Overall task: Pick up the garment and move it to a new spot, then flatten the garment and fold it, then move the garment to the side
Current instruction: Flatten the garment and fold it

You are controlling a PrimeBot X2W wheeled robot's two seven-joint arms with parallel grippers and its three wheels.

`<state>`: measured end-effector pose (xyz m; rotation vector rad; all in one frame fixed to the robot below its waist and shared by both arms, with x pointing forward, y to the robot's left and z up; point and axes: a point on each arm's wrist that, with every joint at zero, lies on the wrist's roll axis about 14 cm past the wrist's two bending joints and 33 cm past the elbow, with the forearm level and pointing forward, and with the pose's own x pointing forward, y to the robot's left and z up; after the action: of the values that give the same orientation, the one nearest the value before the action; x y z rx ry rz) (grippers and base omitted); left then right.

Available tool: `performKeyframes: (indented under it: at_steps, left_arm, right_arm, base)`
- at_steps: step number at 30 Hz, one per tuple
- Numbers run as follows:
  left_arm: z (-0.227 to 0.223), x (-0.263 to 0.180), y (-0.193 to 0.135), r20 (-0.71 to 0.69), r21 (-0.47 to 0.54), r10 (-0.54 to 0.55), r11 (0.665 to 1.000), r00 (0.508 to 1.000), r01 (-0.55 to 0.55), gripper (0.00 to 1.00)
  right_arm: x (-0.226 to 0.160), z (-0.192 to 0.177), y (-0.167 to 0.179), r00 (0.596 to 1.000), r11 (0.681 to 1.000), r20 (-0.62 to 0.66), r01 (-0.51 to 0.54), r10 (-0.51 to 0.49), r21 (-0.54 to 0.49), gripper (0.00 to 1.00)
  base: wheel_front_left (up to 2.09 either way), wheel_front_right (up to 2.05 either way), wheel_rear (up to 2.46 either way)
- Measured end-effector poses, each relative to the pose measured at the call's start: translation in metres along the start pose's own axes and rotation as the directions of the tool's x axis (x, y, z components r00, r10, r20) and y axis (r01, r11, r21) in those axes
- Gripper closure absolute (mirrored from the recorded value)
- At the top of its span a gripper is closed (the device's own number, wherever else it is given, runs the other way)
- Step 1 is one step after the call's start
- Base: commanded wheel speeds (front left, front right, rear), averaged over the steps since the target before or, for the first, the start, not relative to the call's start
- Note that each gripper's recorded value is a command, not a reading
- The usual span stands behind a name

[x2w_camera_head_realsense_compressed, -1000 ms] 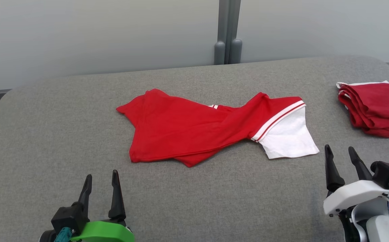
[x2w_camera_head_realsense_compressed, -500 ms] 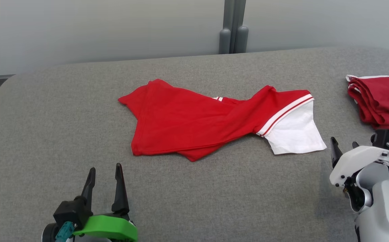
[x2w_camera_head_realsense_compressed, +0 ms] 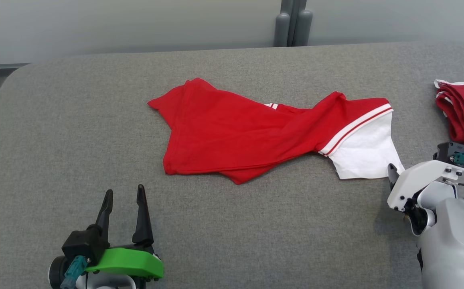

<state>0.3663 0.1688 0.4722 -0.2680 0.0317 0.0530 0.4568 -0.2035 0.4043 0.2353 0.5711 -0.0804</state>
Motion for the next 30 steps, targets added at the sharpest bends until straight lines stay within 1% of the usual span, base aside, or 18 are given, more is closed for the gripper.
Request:
performKeyframes:
  at_steps: [3, 7, 8, 10, 11, 13, 14, 17, 18, 19, 24, 30]
  left_arm:
    - [-0.001, 0.001, 0.001, -0.002, 0.001, 0.003, 1.000, 1.000, -0.003, 0.00]
    - [0.000, 0.003, 0.002, -0.001, 0.002, 0.005, 1.000, 1.000, -0.005, 0.00]
    - [0.000, 0.004, 0.003, -0.001, 0.003, 0.006, 1.000, 1.000, -0.006, 0.00]
    - [-0.001, 0.004, 0.003, -0.004, 0.006, 0.007, 1.000, 1.000, -0.007, 0.00]
    - [-0.001, 0.005, 0.003, -0.004, 0.008, 0.007, 1.000, 1.000, -0.007, 0.00]
    - [-0.001, 0.006, 0.004, -0.004, 0.011, 0.008, 1.000, 1.000, -0.008, 0.00]
    - [-0.002, 0.006, 0.004, -0.005, 0.011, 0.010, 1.000, 1.000, -0.009, 0.00]
    - [-0.003, 0.007, 0.005, -0.008, 0.012, 0.009, 1.000, 1.000, -0.009, 0.00]
    - [-0.002, 0.007, 0.005, -0.007, 0.013, 0.010, 1.000, 1.000, -0.010, 0.00]
    - [-0.002, 0.008, 0.005, -0.006, 0.014, 0.009, 1.000, 1.000, -0.008, 0.00]
    - [-0.002, 0.008, 0.007, -0.007, 0.020, 0.013, 1.000, 1.000, -0.013, 0.00]
    - [0.001, 0.009, 0.004, 0.001, 0.006, 0.006, 1.000, 1.000, -0.006, 0.00]
  right_arm:
    - [0.005, -0.009, 0.002, 0.999, 1.000, -0.041, 0.000, 0.000, 0.008, 0.00]
    - [0.011, -0.011, 0.004, 0.998, 1.000, -0.057, 0.001, 0.000, 0.011, 0.00]
    - [0.012, -0.011, 0.005, 0.998, 1.000, -0.058, -0.001, 0.002, 0.015, 0.02]
    - [0.015, -0.011, 0.006, 0.998, 1.000, -0.063, -0.002, 0.003, 0.008, 0.09]
    - [0.016, -0.011, 0.005, 0.998, 1.000, -0.063, -0.001, 0.002, 0.006, 0.15]
    - [0.019, -0.011, 0.005, 0.998, 1.000, -0.069, 0.000, 0.000, 0.002, 0.42]
    - [0.020, -0.011, 0.006, 0.998, 1.000, -0.070, -0.001, 0.001, 0.002, 0.51]
    - [0.023, -0.013, 0.006, 0.996, 1.000, -0.085, -0.001, 0.001, 0.003, 0.71]
    - [0.024, -0.013, 0.006, 0.996, 1.000, -0.086, 0.001, -0.001, 0.004, 0.83]
    - [0.025, -0.013, 0.005, 0.996, 1.000, -0.084, 0.003, -0.003, 0.006, 1.00]
    - [0.028, -0.005, 0.006, 0.999, 0.999, -0.037, 0.006, -0.004, 0.041, 1.00]
    - [0.026, 0.021, 0.022, 0.996, 0.994, 0.089, -0.037, 0.027, 0.106, 1.00]
  base:
    - [0.00, 0.00, 0.00]
    - [0.00, 0.00, 0.00]
    - [0.00, 0.00, 0.00]
    - [0.00, 0.00, 0.00]
    - [0.00, 0.00, 0.00]
    - [0.00, 0.00, 0.00]
    - [0.00, 0.00, 0.00]
    - [0.00, 0.00, 0.00]
    - [0.00, 0.00, 0.00]
    - [0.00, 0.00, 0.00]
    - [0.00, 0.00, 0.00]
    - [0.00, 0.00, 0.00]
